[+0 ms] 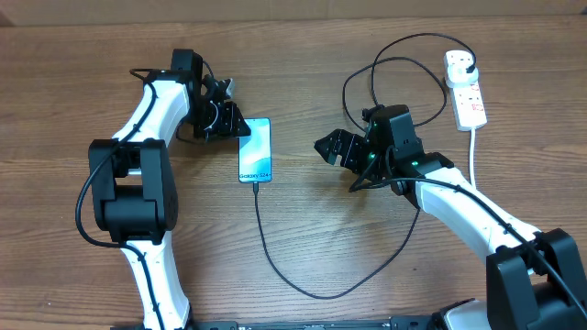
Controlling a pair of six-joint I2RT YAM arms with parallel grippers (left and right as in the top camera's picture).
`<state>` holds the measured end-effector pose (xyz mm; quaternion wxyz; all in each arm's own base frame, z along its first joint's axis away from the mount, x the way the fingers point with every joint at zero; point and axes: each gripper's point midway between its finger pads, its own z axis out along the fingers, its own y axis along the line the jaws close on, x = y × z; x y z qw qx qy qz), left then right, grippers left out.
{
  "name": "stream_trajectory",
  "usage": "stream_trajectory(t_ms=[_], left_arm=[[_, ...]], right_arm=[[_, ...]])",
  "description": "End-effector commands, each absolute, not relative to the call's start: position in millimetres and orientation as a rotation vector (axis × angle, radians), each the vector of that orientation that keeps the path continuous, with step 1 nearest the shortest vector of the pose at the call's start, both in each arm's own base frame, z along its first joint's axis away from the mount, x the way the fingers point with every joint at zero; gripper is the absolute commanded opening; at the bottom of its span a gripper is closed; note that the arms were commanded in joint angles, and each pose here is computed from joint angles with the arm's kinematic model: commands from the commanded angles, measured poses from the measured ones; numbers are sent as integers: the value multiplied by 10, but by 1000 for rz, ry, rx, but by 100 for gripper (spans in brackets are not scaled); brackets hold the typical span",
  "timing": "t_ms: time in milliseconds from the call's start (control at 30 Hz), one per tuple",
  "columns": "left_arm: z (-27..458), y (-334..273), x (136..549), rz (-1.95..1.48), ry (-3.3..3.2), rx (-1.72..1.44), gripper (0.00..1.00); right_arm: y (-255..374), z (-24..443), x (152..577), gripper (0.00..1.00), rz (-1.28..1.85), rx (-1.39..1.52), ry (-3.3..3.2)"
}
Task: Plug charger to phone and switch on socket
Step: 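Raise the left arm away and move the right gripper to the power strip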
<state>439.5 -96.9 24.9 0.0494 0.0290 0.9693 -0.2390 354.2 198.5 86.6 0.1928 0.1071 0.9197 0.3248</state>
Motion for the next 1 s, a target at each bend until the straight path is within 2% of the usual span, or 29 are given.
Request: stream_trajectory(t_ms=[0,133,233,367,600,733,767,900,967], left_arm=[[294,-922,4439,-691,2949,86,45],[534,-813,4586,-602,2931,45,49],[897,-746,4722,-530,2887,53,50],[1493,-649,4844,-431,2814,60,50],[2587,-574,4865,-361,2636,31,54],[3053,-568,4750,-362,2557,18,69],[3146,-563,4717,-359,2540,20,69],[3400,-497,4590,-314,2497,1,89],[3464,-379,4529,-253,2492,-102,92]], right_arm=[[2005,905,3587,94,899,259,2568],[2003,899,3580,94,895,252,2571],[2000,897,3569,93,893,255,2580],[1991,980,3536,87,856,177,2627],[1767,1524,3664,87,724,133,2674],[1389,1955,3809,87,602,217,2654],[1299,2059,3836,87,581,220,2644],[811,2437,3944,89,450,320,2586],[548,2563,3966,92,384,395,2560]])
